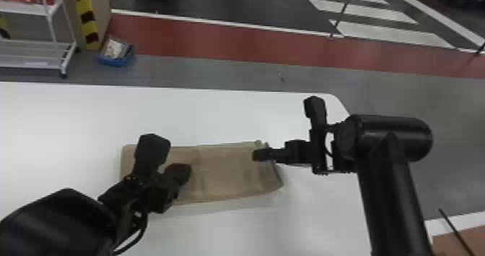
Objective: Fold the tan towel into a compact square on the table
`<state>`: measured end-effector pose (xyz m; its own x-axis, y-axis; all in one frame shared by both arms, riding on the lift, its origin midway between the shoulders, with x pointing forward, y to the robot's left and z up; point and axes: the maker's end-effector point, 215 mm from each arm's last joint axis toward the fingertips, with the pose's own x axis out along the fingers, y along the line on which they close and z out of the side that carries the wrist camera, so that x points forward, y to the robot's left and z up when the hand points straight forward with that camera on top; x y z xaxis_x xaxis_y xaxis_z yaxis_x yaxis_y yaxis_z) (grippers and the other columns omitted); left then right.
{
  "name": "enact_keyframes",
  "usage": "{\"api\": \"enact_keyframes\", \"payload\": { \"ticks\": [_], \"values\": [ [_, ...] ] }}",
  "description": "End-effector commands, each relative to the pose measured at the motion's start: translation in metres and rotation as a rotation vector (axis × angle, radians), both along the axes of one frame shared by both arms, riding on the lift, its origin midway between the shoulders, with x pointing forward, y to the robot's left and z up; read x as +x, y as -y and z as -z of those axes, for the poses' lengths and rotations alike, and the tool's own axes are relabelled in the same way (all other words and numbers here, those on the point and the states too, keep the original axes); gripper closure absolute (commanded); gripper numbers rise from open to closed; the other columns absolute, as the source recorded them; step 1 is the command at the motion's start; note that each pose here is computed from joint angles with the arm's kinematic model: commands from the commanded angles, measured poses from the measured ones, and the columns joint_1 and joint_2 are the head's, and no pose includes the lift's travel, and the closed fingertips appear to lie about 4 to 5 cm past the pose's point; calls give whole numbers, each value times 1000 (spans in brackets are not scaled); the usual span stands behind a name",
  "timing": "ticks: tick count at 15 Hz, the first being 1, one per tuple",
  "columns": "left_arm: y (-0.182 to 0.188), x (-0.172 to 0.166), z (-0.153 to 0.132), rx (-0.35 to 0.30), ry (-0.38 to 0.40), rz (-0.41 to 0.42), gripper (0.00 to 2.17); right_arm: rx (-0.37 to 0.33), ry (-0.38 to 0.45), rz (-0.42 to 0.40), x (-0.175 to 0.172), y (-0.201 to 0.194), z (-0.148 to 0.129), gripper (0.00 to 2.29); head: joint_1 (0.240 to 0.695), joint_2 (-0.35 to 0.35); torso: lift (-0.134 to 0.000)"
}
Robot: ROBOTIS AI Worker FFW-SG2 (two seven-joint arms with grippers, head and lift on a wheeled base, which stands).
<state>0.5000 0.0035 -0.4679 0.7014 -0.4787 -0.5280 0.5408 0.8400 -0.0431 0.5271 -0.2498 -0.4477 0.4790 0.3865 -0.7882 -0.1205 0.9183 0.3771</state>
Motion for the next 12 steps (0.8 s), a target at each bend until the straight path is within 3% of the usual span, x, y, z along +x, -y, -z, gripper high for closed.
{"api": "enact_keyframes", "payload": {
  "ticks": [1,5,7,9,11,12],
  "values": [
    [1,0,-1,-1,1,1,1949,-8,-7,-19,2,-8,1,178,695,-262,-123],
    [0,1,-1,-1,2,1,1949,-37,-30,-44,-1,-13,5,208,695,-249,-123],
    [0,1,-1,-1,2,1,1949,-35,-39,-53,-2,-16,5,458,695,-246,-123],
    [1,1,-1,-2,2,1,1949,-29,-39,-59,-2,-18,3,907,695,-244,-123],
    [1,1,-2,-2,3,3,1949,-25,-36,-58,-1,-18,2,1119,695,-242,-123],
    [0,1,-1,0,3,3,1949,-13,-36,-58,-2,-20,1,1119,695,-242,-123]
  ]
}}
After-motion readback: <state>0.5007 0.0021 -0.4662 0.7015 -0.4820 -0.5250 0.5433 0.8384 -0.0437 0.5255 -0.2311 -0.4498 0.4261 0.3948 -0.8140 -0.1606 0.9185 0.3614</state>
